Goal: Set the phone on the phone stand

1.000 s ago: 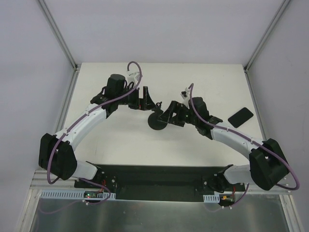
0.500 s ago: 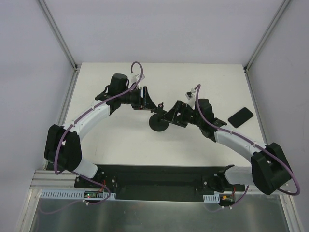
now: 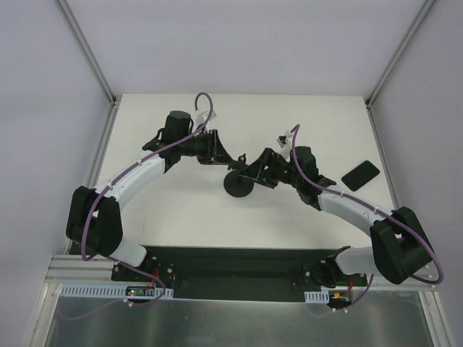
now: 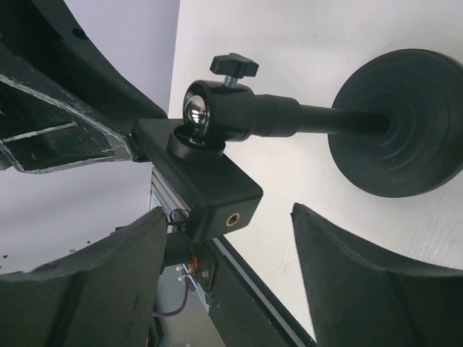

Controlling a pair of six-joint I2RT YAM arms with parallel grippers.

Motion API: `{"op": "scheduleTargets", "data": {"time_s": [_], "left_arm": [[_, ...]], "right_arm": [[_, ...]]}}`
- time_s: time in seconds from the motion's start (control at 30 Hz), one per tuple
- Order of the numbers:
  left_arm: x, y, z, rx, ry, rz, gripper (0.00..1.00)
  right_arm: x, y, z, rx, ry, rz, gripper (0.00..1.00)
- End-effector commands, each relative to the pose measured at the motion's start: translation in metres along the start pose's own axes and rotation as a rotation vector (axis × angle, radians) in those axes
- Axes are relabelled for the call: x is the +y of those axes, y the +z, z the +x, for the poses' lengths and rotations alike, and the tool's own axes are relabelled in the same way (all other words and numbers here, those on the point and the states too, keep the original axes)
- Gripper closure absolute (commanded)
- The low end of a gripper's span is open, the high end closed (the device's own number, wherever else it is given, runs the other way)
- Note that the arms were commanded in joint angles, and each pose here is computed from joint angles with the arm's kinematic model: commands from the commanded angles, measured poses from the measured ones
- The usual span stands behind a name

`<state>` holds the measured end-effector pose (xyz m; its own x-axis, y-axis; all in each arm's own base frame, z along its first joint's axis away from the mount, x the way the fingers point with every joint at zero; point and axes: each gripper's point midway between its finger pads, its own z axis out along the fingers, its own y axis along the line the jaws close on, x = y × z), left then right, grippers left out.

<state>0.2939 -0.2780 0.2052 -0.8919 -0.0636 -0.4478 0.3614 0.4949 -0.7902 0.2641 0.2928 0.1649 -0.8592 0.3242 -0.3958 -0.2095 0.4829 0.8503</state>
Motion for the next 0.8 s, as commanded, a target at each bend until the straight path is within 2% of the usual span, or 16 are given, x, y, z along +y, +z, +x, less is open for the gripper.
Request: {"op": "scheduleTargets", "data": {"time_s": [0.0, 0.07, 0.13, 0.33, 0.43, 0.47, 0.6, 0.77], "left_arm": [[0.0, 0.003, 0.0, -0.005, 0.006, 0.011, 0.72], [0.001, 0.003, 0.002, -0.006, 0.005, 0.006, 0.76], [0.005, 0.004, 0.005, -0.002, -0.007, -0.003, 0.8], [0.006, 0.004, 0.009, 0.014, -0.012, 0.007, 0.8], [0.001, 0.0, 0.006, -0.003, 0.018, 0.011, 0.61], [-0.002, -0.003, 0.004, -0.014, 0.028, 0.014, 0.46], [-0.015, -0.014, -0.002, -0.049, 0.062, 0.023, 0.19], [-0.025, -0.029, -0.006, -0.085, 0.068, 0.03, 0.14]], "right_arm": [[0.035, 0.001, -0.025, -0.062, -0.034, -0.112, 0.31], [0.035, 0.002, -0.025, -0.061, -0.033, -0.114, 0.34], [0.037, 0.004, -0.027, -0.063, -0.039, -0.119, 0.42], [0.036, 0.006, -0.027, -0.054, -0.044, -0.121, 0.5], [0.034, 0.008, -0.025, -0.042, -0.043, -0.119, 0.48], [0.035, 0.007, -0.024, -0.035, -0.045, -0.123, 0.46], [0.041, 0.006, -0.019, 0.006, -0.058, -0.138, 0.3], [0.044, 0.001, -0.018, 0.016, -0.082, -0.126, 0.23]]}}
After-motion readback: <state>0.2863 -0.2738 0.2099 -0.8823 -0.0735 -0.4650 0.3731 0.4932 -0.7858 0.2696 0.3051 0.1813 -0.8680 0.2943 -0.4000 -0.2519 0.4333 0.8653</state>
